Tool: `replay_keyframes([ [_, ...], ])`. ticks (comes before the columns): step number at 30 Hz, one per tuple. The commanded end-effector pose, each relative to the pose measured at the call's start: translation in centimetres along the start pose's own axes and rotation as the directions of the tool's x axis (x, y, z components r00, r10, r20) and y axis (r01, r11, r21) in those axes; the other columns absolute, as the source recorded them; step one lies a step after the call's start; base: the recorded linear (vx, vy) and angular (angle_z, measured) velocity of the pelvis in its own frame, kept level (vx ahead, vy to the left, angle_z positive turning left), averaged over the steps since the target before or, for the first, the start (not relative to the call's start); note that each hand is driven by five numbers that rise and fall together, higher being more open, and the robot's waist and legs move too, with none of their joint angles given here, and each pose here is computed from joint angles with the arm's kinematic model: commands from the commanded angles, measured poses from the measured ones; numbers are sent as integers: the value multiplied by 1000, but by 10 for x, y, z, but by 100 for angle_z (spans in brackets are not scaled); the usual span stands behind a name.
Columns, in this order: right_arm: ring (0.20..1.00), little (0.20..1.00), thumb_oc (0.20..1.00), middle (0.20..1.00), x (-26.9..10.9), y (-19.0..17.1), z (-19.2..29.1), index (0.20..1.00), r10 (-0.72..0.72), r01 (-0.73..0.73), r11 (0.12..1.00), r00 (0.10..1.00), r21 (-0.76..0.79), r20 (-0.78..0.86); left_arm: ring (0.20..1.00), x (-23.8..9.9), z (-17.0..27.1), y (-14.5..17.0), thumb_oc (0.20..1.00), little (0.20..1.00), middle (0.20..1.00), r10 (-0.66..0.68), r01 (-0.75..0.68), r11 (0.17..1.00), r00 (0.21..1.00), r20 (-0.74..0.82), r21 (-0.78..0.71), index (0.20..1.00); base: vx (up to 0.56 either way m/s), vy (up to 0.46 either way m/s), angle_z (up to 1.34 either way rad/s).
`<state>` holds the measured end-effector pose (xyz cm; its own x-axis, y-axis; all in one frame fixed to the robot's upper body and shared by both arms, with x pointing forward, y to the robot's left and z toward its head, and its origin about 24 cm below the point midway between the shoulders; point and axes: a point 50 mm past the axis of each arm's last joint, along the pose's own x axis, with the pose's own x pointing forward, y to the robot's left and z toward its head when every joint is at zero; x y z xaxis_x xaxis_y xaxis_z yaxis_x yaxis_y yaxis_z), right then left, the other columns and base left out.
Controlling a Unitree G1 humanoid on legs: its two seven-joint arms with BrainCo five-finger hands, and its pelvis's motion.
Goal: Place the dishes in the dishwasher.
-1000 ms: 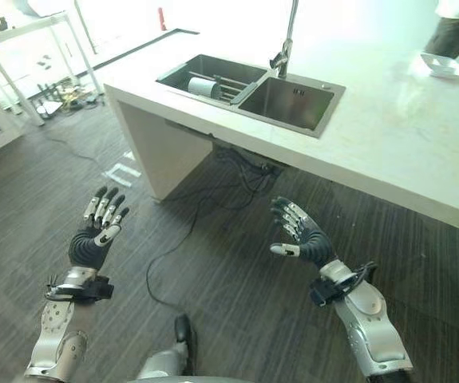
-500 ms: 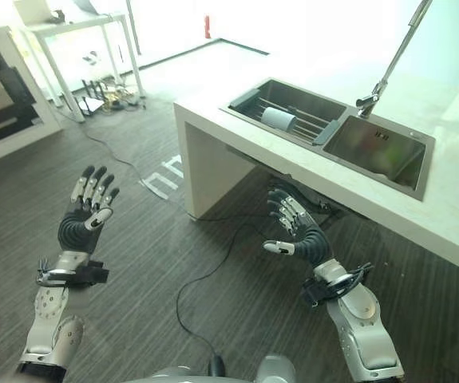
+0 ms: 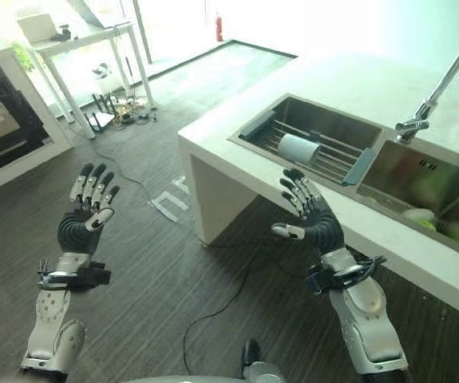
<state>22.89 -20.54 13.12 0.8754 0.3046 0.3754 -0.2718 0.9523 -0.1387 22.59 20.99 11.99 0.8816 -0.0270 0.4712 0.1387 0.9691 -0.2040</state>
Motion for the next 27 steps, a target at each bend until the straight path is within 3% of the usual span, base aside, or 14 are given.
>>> replay_keyframes([
  [1, 1000, 1000, 1000, 1000, 1, -1, 37, 1000, -18, 32, 997, 978, -67, 209, 1000, 2, 16, 7, 1000, 1000, 1000, -1, 6, 999, 995, 98, -51, 1000, 97, -203, -16],
  [6, 1000, 1000, 1000, 1000, 7, -7, 58, 1000, -12, 47, 992, 959, -116, 283, 1000, 14, 47, -12, 1000, 1000, 1000, -91, 84, 996, 953, 290, 38, 1000, 76, -192, -20],
  [8, 1000, 1000, 1000, 1000, 7, -9, 61, 1000, -23, 55, 993, 959, -103, 282, 1000, 14, 60, -15, 1000, 1000, 1000, -143, 100, 986, 924, 354, 137, 1000, 176, -80, -62],
  [11, 1000, 1000, 1000, 1000, 10, -10, 58, 1000, -32, 58, 994, 966, -95, 255, 1000, 13, 68, -14, 1000, 1000, 1000, -172, 101, 974, 915, 365, 205, 1000, 248, 90, -68],
  [20, 1000, 1000, 1000, 1000, 5, -14, 49, 1000, -17, 36, 995, 982, -97, 190, 1000, 3, 47, 5, 1000, 1000, 1000, -30, 62, 993, 958, 286, -102, 1000, 308, 214, -73],
  [25, 1000, 1000, 1000, 1000, -4, -20, 47, 1000, -29, 38, 998, 987, -56, 156, 1000, 10, 43, 6, 1000, 1000, 1000, -18, 44, 993, 976, 217, -114, 1000, 347, 440, -111],
  [27, 1000, 1000, 1000, 1000, -6, -20, 45, 1000, -92, 102, 993, 984, -62, 151, 1000, 17, 42, -6, 1000, 1000, 1000, -143, 152, 987, 975, 169, -42, 1000, 337, 469, -23],
])
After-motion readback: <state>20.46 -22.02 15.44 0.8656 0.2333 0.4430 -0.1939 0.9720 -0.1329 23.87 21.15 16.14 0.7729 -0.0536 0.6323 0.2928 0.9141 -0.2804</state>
